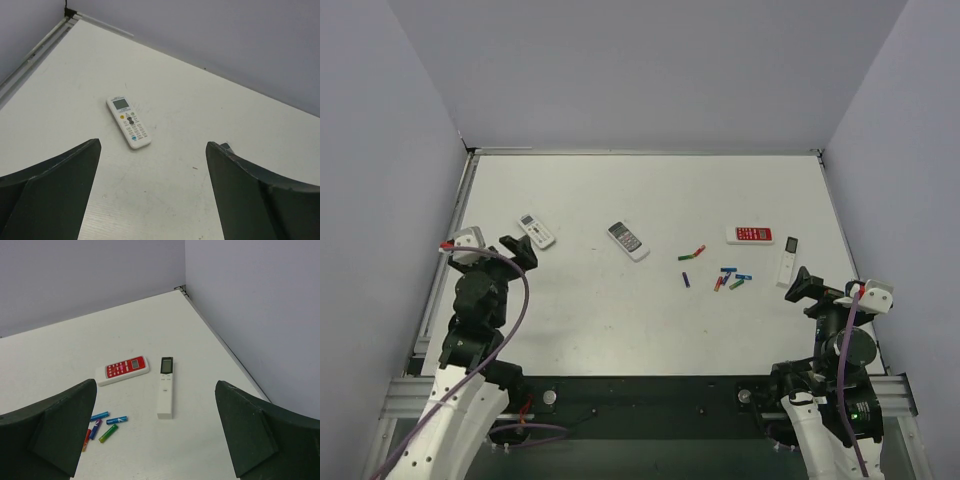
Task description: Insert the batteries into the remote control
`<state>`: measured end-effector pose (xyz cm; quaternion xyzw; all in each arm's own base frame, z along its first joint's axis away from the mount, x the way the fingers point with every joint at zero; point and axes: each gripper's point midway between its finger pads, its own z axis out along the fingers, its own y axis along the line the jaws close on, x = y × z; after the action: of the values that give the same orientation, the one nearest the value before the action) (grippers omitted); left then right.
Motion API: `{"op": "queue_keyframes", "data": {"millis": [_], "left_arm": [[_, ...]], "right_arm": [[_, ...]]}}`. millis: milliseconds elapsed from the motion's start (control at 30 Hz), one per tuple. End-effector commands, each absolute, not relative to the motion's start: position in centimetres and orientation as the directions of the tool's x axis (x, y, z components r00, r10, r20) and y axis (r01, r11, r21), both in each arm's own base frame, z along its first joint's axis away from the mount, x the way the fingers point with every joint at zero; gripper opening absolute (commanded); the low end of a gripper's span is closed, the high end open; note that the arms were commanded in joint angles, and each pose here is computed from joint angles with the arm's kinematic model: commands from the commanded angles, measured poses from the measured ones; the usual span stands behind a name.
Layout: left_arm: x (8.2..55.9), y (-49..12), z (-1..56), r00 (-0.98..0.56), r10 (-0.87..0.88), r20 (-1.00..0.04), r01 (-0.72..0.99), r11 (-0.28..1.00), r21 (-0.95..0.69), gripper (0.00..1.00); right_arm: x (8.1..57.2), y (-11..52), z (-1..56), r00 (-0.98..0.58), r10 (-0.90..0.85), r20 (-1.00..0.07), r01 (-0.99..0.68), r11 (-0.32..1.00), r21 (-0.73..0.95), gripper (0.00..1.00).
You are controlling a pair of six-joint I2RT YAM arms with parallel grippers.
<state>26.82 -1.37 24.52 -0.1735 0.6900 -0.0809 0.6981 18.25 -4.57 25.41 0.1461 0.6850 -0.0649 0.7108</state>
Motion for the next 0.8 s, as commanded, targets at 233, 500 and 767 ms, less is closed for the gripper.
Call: {"op": "queue_keyframes", "data": {"millis": [233, 500, 767], "left_arm": [[33.3, -1.8, 20.5, -0.278, -0.457, -0.845, -0.398, 0.855, -0.332, 0.97], [40.1, -0.3, 14.8, -0.492, -0.442, -0.750, -0.557, 0.822, -0.119, 0.97], [45.9, 0.9, 9.9, -0.624, -0.438, -0.647, -0.616, 0.786, 0.062, 0.97]], "right_arm": [[16.1, -4.4, 28.5, 0.253, 0.141, -0.957, 0.231, 0.952, 0.201, 1.00], [16.1, -4.1, 28.4, 0.255, 0.146, -0.956, 0.208, 0.957, 0.202, 1.00], [16.1, -4.0, 28.3, 0.250, 0.146, -0.957, 0.205, 0.958, 0.200, 1.00]]}}
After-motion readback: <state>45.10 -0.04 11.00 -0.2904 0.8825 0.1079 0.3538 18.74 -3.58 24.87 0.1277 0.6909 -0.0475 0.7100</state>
